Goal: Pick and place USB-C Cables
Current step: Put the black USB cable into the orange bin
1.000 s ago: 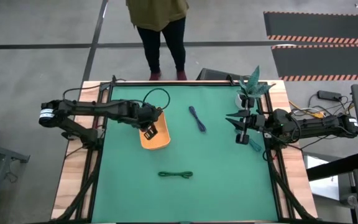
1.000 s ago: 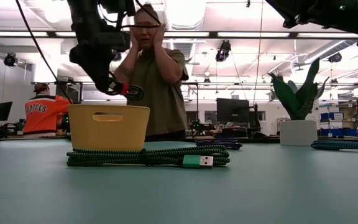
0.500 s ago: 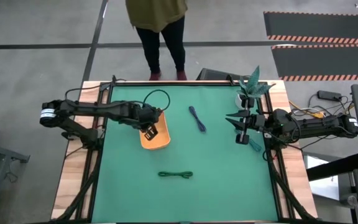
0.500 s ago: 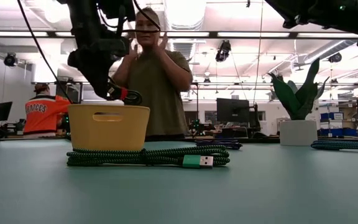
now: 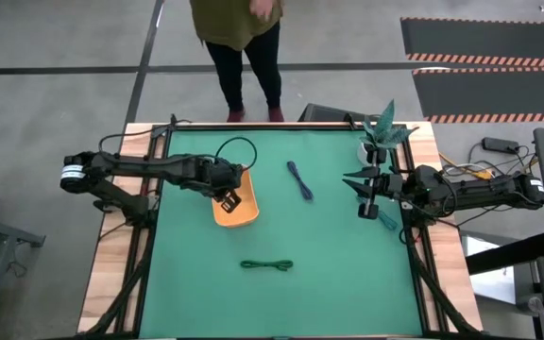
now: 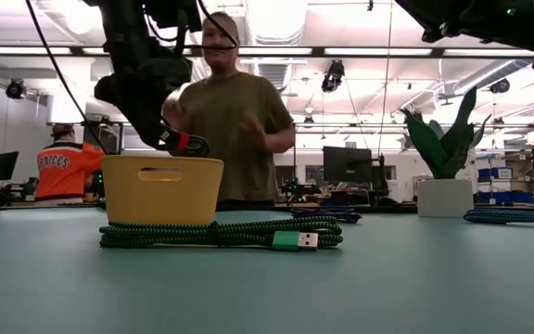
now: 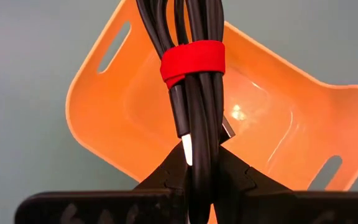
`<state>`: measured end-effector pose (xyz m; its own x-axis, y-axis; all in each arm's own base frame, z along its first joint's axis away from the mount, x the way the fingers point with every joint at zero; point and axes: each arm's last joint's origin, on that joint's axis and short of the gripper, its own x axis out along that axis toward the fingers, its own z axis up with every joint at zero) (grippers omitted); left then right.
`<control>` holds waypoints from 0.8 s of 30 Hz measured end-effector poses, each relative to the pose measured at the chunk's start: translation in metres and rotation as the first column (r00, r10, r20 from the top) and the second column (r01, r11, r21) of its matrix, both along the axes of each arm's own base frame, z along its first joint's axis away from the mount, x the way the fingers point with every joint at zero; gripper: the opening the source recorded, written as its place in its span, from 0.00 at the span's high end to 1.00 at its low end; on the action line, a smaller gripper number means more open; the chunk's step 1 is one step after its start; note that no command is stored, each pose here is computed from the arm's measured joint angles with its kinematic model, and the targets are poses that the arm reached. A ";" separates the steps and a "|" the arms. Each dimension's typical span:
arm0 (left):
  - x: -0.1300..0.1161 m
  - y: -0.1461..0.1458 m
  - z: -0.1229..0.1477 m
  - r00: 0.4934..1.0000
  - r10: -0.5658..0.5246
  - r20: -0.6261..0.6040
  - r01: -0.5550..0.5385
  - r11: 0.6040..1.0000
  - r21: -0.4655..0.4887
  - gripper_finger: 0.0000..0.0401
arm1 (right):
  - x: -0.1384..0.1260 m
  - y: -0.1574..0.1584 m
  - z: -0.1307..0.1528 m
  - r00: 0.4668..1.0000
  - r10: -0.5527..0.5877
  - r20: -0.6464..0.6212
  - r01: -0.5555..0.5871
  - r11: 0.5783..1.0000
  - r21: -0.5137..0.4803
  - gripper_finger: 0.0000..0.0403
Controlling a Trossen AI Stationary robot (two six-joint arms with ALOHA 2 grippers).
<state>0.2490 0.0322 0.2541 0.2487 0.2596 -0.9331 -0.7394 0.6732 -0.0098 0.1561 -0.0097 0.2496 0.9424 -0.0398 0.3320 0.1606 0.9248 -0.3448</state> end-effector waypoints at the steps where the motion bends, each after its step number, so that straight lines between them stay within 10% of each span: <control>1: 0.000 0.000 0.000 1.000 0.001 0.001 -0.001 1.000 0.000 0.94 | 0.000 0.000 0.000 1.000 0.000 -0.001 0.000 1.000 0.000 0.88; 24: 0.001 -0.013 0.000 0.975 0.213 0.063 -0.209 0.975 -0.074 0.94 | 0.000 0.000 -0.001 1.000 0.005 -0.013 -0.005 1.000 0.015 0.88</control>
<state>0.2501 0.0196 0.2537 0.2600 0.2512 -0.9324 -0.8605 0.4984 -0.1057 0.1565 -0.0097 0.2484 0.9468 -0.0399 0.3195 0.1516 0.9306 -0.3332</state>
